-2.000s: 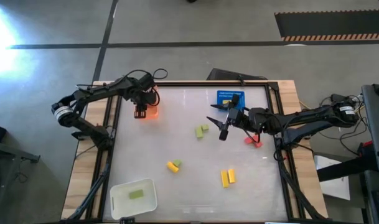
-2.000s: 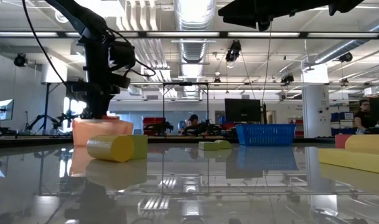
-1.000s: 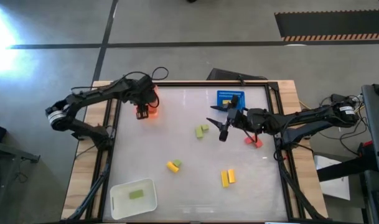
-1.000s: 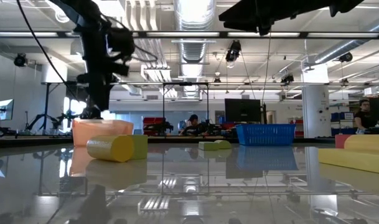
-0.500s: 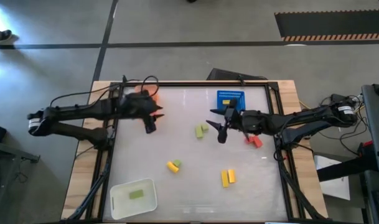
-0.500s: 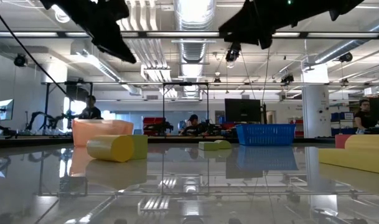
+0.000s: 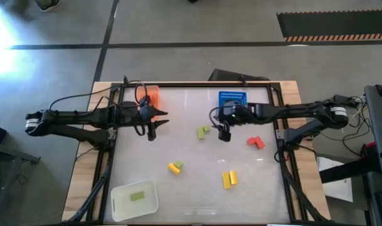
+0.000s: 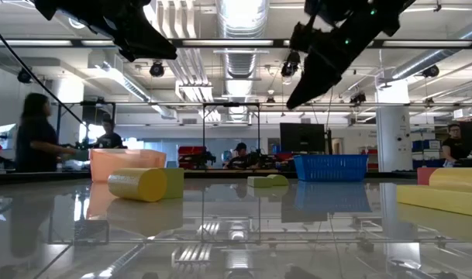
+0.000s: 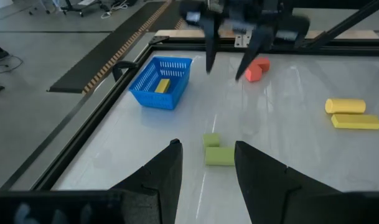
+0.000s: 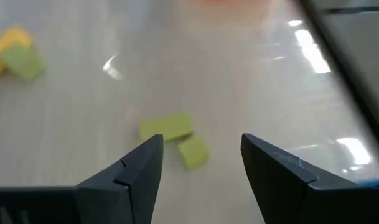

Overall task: Sort & place blocks by color
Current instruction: Put the green wooden block into the white bin

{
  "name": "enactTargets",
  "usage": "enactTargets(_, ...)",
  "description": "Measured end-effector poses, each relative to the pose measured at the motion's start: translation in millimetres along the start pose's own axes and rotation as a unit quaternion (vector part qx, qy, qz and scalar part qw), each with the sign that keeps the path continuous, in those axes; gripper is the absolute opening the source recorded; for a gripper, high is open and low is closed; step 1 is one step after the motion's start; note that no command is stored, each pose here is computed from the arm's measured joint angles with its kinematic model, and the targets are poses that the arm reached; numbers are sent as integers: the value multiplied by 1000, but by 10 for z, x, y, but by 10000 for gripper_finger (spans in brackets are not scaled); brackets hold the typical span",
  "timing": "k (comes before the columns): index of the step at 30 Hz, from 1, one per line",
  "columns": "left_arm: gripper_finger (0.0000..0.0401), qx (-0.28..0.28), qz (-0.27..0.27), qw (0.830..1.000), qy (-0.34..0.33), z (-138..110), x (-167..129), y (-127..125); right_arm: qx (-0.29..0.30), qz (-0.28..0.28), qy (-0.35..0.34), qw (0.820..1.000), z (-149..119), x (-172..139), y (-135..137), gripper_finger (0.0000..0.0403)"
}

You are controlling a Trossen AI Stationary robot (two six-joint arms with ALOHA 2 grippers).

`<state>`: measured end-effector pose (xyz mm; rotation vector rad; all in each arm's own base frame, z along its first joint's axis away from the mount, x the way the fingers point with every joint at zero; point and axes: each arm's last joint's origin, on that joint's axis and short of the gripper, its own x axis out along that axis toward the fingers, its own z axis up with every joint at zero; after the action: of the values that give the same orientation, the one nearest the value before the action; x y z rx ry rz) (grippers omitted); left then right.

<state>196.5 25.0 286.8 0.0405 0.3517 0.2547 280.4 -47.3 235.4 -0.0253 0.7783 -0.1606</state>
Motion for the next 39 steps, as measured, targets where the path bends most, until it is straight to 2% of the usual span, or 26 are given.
enactTargets(5,129,0,0,1000,1,-3,10,-2,-29,50,40,998,-90,267,-116,213)
enactTargets(9,129,1,1,1000,4,-9,23,-3,-67,59,69,994,-185,469,-168,229)
enactTargets(17,129,1,1,1000,7,-16,42,-6,-92,61,82,991,-304,811,-205,248)
enactTargets(34,129,1,2,1000,3,-8,42,-5,-103,62,88,989,-457,1137,-266,218)
enactTargets(39,129,1,2,1000,0,-3,42,-5,-105,65,88,988,-465,1159,-261,177)
